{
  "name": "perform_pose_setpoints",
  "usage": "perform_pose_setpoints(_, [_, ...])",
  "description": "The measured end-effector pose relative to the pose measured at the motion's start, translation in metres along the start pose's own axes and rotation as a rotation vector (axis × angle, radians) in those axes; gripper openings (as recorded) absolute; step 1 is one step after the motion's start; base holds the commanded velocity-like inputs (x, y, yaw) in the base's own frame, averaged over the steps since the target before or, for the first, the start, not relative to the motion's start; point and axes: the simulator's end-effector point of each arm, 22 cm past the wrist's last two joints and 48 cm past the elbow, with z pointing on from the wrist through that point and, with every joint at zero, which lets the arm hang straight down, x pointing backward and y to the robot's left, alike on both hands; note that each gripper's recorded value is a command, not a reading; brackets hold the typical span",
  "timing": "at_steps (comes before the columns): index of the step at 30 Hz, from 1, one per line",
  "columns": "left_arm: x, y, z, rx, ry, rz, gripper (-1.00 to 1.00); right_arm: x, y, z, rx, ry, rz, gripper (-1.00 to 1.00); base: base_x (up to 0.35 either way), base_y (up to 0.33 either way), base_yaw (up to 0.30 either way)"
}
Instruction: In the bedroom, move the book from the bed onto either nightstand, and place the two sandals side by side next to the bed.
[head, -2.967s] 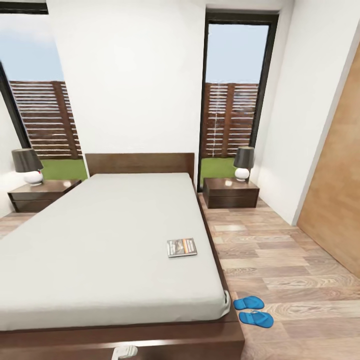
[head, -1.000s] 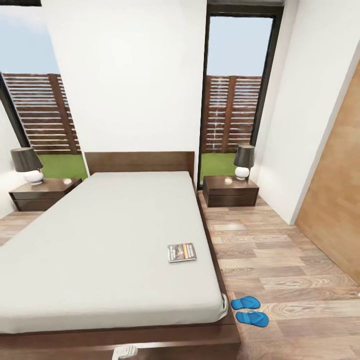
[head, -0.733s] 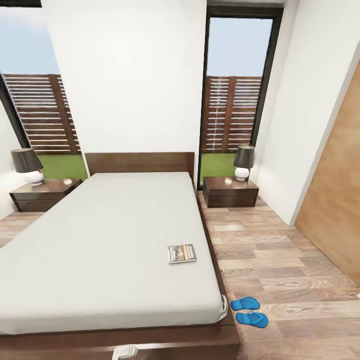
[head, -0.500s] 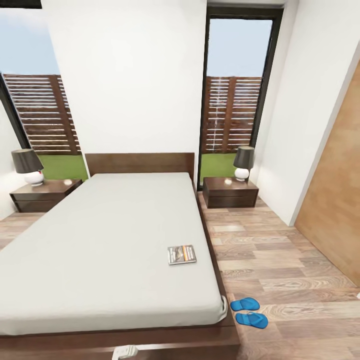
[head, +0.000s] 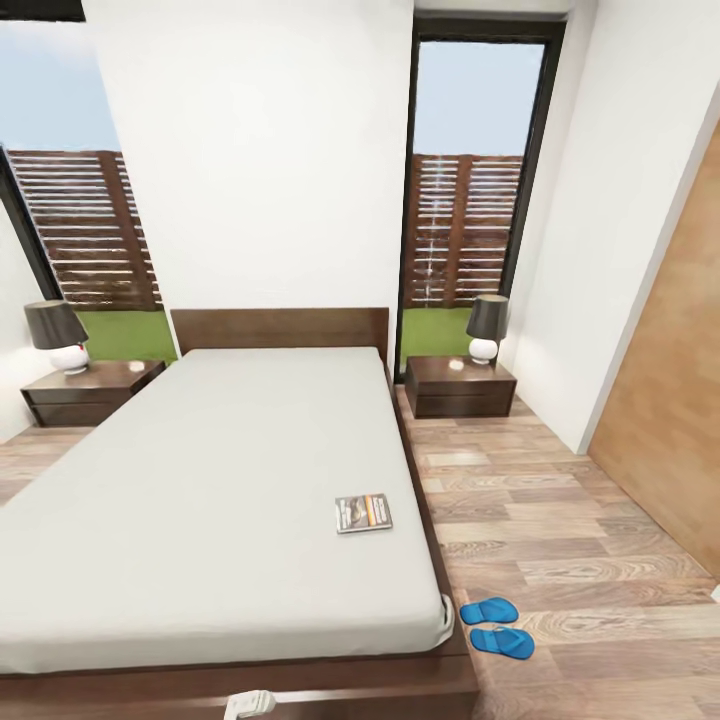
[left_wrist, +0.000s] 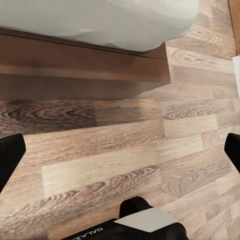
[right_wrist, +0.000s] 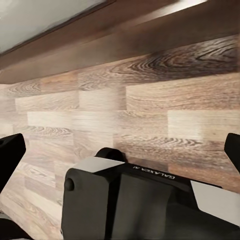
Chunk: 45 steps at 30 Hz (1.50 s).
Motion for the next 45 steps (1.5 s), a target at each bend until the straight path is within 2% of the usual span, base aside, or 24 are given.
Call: perform_pose_setpoints(45, [-0.017, -0.032, -0.042, -0.001, 0.001, -0.001, 1.00, -0.005, 0.035, -0.043, 0.000, 0.001, 0.001, 1.00, 0.000, 0.000, 0.000])
